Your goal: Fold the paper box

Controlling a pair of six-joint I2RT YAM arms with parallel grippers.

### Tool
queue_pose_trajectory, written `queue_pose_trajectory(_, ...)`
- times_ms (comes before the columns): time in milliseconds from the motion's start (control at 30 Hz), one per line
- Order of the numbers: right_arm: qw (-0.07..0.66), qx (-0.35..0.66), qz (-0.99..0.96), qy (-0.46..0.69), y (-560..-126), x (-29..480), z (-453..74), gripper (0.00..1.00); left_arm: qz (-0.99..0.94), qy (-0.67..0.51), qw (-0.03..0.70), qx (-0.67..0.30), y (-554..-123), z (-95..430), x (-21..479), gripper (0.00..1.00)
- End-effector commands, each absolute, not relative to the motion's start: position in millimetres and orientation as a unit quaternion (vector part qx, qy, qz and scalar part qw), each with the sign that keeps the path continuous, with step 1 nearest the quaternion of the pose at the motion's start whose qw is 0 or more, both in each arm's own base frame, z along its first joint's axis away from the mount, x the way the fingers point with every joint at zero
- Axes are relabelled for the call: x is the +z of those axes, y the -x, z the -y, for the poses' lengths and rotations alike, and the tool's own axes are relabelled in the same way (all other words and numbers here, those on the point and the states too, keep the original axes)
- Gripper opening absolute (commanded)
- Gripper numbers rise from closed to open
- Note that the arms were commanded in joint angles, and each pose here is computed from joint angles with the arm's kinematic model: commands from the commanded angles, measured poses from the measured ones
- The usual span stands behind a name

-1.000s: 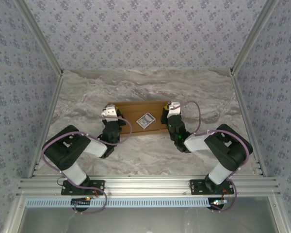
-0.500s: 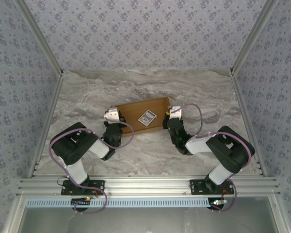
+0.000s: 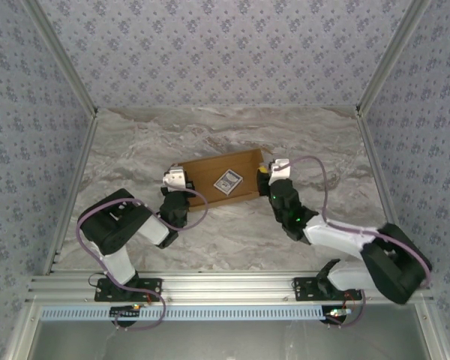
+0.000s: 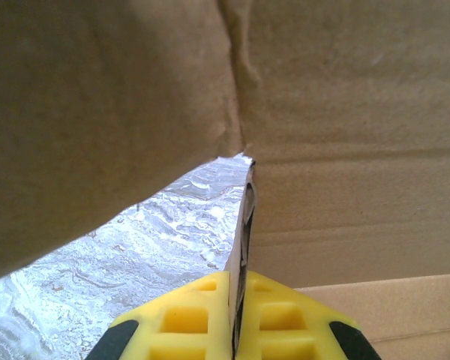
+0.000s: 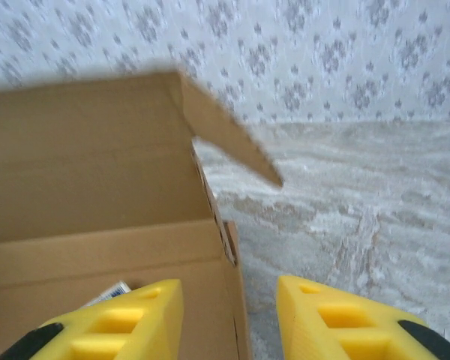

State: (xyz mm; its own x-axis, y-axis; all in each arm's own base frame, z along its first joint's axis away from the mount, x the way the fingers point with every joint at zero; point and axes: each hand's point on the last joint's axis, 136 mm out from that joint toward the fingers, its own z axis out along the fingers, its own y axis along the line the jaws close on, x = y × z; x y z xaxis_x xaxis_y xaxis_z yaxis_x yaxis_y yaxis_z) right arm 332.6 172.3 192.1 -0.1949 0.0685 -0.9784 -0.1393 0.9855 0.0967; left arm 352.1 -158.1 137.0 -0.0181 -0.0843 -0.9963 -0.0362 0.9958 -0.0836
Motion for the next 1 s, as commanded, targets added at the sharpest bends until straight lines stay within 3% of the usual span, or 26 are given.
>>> queue_pose_trajectory(0,0.639,0.072,-0.763,0.064,-323,221,-170,0.43,-0.763,-0.018,0.646,0.021,-344,160,92,0.00)
queue_pose_trajectory(200,0.643,0.078,-0.749,0.138,-326,285,-193,0.51,-0.762,-0.018,0.647,0.019,-344,161,92,0.00)
queue_pose_trajectory(333,0.606,0.072,-0.771,0.184,-346,297,-214,0.56,-0.762,-0.016,0.647,0.015,-345,162,93,0.00)
queue_pose_trajectory(667,0.473,0.096,-0.827,0.288,-384,269,-282,0.60,-0.765,-0.014,0.644,0.010,-345,163,91,0.00)
queue_pose_trajectory(967,0.412,0.089,-0.853,0.308,-376,229,-284,0.60,-0.769,-0.006,0.639,0.003,-343,162,93,0.01)
